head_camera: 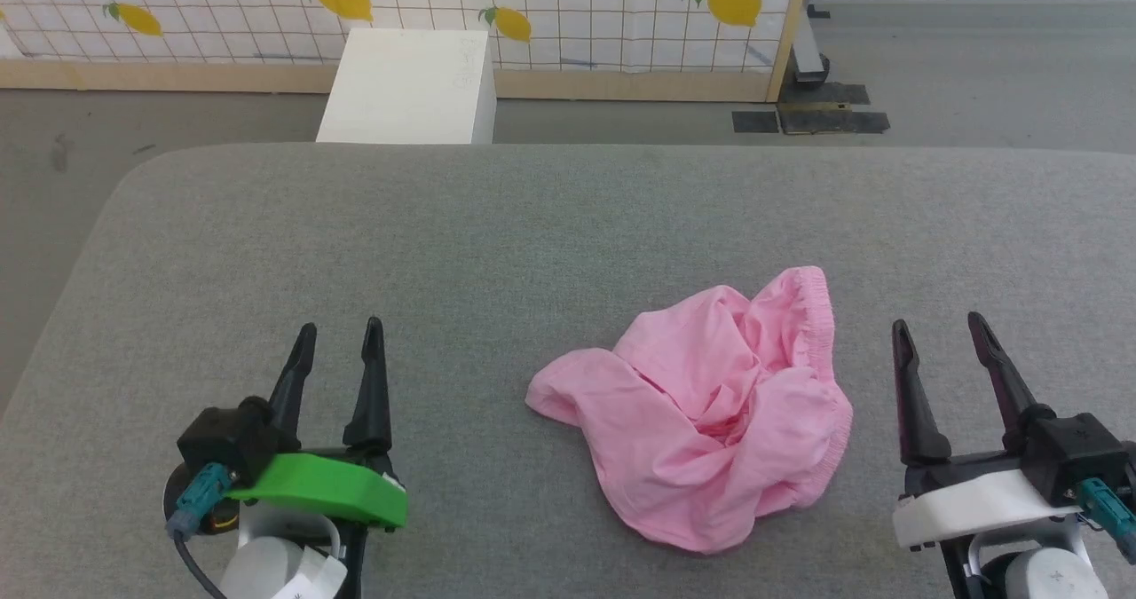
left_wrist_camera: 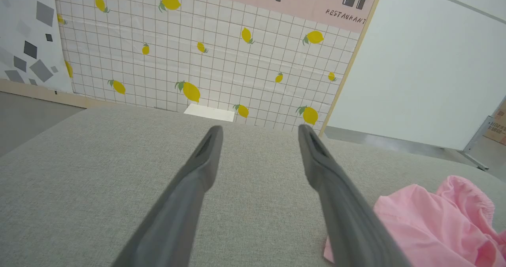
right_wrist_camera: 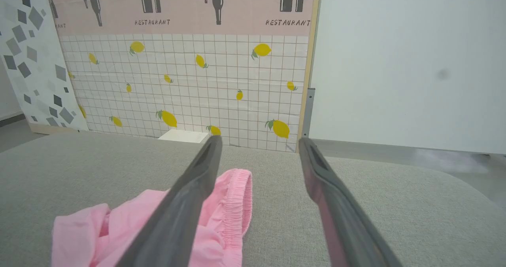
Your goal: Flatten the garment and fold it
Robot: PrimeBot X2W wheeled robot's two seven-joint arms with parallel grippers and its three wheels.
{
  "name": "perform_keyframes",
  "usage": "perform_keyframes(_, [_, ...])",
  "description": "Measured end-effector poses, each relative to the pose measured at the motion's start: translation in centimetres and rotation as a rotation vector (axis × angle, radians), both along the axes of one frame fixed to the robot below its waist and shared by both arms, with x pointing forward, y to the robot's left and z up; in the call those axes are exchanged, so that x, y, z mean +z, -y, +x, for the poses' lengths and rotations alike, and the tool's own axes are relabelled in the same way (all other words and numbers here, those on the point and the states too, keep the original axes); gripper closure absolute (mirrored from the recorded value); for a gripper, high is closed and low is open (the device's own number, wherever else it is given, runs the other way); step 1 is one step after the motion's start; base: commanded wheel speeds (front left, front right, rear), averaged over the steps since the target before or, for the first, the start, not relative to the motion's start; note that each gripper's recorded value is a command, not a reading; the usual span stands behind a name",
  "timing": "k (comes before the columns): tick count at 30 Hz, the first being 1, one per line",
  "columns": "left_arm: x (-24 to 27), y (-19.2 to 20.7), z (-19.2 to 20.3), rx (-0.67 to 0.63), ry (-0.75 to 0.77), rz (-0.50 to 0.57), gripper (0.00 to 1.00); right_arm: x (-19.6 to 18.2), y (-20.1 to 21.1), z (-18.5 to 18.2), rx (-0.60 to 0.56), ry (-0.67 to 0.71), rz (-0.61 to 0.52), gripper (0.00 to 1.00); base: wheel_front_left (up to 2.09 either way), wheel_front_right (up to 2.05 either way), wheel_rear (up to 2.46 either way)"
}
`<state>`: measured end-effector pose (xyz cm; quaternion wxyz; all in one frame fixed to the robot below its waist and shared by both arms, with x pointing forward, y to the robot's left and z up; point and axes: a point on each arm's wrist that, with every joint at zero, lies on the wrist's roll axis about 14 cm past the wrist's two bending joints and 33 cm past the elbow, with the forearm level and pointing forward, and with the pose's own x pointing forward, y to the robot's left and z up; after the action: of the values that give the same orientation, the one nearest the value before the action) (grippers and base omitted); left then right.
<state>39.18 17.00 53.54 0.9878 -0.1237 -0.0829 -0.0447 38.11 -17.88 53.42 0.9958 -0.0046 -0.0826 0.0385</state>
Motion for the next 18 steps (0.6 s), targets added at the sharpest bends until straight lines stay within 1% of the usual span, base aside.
perform_keyframes(14, [0.05,0.25,-0.11,-0.003,0.002,-0.002,0.00,0.09,0.30,-0.20,-0.009,0.002,0.003,0.00,0.00,0.00,0.00])
perform_keyframes(18, [0.39,0.96,-0.09,-0.024,0.012,0.003,0.00,0.13,0.36,-0.19,-0.010,0.003,0.005,0.00,0.00,0.00,0.00])
